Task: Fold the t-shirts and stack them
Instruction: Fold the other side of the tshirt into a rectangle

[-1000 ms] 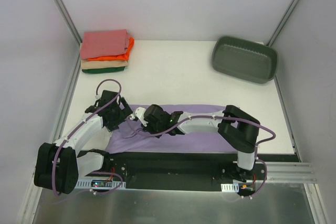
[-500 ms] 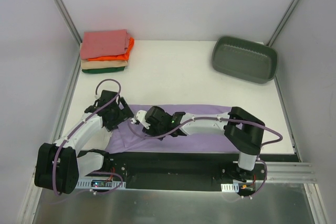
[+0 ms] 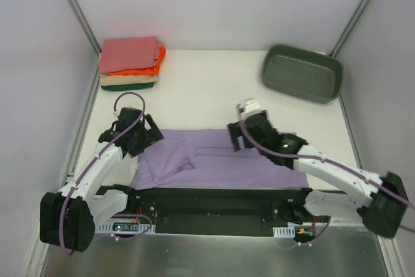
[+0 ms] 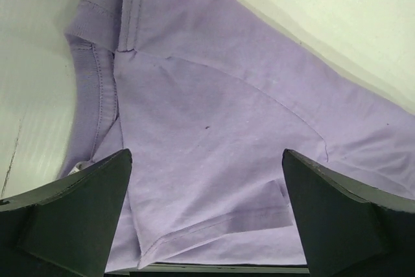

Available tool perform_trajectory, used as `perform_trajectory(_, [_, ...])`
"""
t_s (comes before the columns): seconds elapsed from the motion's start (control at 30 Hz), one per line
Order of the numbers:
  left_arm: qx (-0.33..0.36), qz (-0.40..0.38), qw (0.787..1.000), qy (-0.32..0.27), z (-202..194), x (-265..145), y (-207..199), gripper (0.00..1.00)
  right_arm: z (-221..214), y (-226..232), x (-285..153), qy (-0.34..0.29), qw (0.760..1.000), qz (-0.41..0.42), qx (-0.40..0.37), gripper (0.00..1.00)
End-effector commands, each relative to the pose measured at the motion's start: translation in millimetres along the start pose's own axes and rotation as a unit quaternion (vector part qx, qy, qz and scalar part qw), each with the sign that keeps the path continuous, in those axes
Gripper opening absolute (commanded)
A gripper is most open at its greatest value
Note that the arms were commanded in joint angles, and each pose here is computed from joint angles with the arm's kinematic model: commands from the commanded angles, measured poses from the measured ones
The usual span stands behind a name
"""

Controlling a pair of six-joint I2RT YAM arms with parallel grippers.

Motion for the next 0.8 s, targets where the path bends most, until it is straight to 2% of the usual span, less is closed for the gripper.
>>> perform_trajectory(0.0, [0.003,-0.022,1.0,-0.01,0,-17,-11,0.99,-52,-91,-22,0.032,0.959,-0.154,0.235,0.96])
perform_trajectory(0.13, [0.046,-0.047,0.998,0.005,-10,-20,-35,0.99,-86,-134,-41,0.048,0.921,-0.221,0.317,0.96])
perform_trajectory(0.23, [0.08,-0.052,0.995,0.024,-21,-11,-49,0.99,-99,-147,-44,0.082,0.9,-0.21,0.373,0.96])
perform_trajectory(0.33, [0.086,-0.033,0.995,0.046,-26,8,-48,0.99,-112,-157,-39,0.135,0.875,-0.202,0.419,0.99])
perform_trajectory(0.4, [0.091,-0.011,0.994,0.051,-28,17,-43,0.99,-116,-163,-32,0.167,0.861,-0.185,0.444,0.93])
perform_trajectory(0.57, [0.097,0.022,0.994,0.049,-32,32,-30,0.99,-118,-162,-9,0.203,0.852,-0.088,0.474,0.79])
perform_trajectory(0.77, [0.096,0.061,0.992,0.054,-37,43,-13,0.99,-126,-168,1,0.222,0.846,-0.106,0.474,0.76])
Point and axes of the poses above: each gripper's point midway between its finger pads, its own x axis out along the fingers, its own y axis along the line the jaws close on, z = x × y, the point moved 7 cm from there along -x, back along the fingers, and after that the axes turned 2 degrees about -x, right-handed, at the moved point
